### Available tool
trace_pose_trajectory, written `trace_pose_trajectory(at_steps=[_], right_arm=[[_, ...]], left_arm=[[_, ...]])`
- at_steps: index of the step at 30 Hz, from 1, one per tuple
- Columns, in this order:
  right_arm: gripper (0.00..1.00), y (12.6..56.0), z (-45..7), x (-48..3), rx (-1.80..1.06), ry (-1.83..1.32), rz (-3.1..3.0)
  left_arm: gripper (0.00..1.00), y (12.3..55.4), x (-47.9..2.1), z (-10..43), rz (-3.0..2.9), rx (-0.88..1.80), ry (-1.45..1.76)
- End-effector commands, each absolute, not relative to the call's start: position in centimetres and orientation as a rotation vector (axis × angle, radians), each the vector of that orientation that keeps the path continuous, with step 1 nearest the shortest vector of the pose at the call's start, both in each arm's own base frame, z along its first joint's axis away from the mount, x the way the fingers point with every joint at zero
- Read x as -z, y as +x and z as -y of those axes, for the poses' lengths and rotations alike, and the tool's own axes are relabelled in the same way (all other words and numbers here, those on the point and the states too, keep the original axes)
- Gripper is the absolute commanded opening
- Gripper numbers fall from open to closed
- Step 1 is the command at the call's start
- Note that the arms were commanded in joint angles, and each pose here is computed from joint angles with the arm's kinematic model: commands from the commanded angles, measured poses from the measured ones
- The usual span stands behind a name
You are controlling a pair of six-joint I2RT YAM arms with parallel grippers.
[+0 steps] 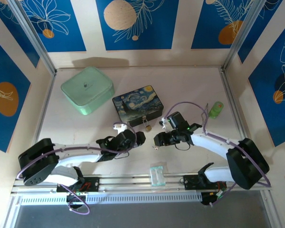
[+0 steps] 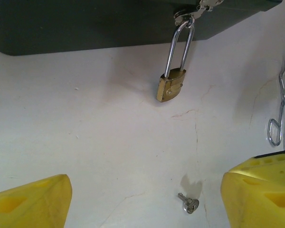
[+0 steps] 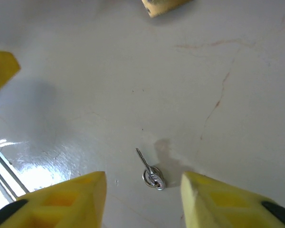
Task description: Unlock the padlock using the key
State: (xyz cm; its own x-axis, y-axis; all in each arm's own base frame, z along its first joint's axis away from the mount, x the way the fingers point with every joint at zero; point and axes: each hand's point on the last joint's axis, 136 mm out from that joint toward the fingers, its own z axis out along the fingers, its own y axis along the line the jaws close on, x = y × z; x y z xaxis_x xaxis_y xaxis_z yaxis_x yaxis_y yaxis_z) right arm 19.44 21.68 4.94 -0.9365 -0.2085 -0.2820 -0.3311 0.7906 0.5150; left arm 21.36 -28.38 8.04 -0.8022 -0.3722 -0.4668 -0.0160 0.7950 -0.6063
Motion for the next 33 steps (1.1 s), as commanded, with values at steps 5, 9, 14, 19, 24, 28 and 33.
trace_pose_trajectory(at_steps=[5,9,14,19,24,28,33], right_arm=[[0.42,18.4,-23.3,-3.4,-0.862,-0.577,-2.829],[0.36,18.0,-23.2,-2.6,-0.794,-0.6,-2.858],[0.32,17.9,-22.8,-1.6,-0.691,-0.598,-2.891],[0.25,17.1,-23.0,-0.8,-0.572,-0.645,-2.923],[0.24,15.7,-22.6,-0.2,-0.469,-0.661,-2.959],[0.2,14.8,-22.1,0.1,-0.329,-0.667,-2.955],[0.09,15.3,-22.3,-0.2,-0.302,-0.684,-2.919]], left_arm=[[0.79,21.4,-8.6,27.3,-2.361,0.772,-0.301],[0.79,21.2,-8.3,27.1,-2.364,0.782,-0.316],[0.79,21.2,-8.1,26.9,-2.364,0.775,-0.324],[0.78,21.2,-8.2,26.9,-2.362,0.774,-0.325],[0.78,21.1,-8.1,26.4,-2.361,0.767,-0.334],[0.77,21.0,-8.0,26.3,-2.363,0.772,-0.341],[0.75,21.0,-8.2,26.4,-2.357,0.785,-0.347]])
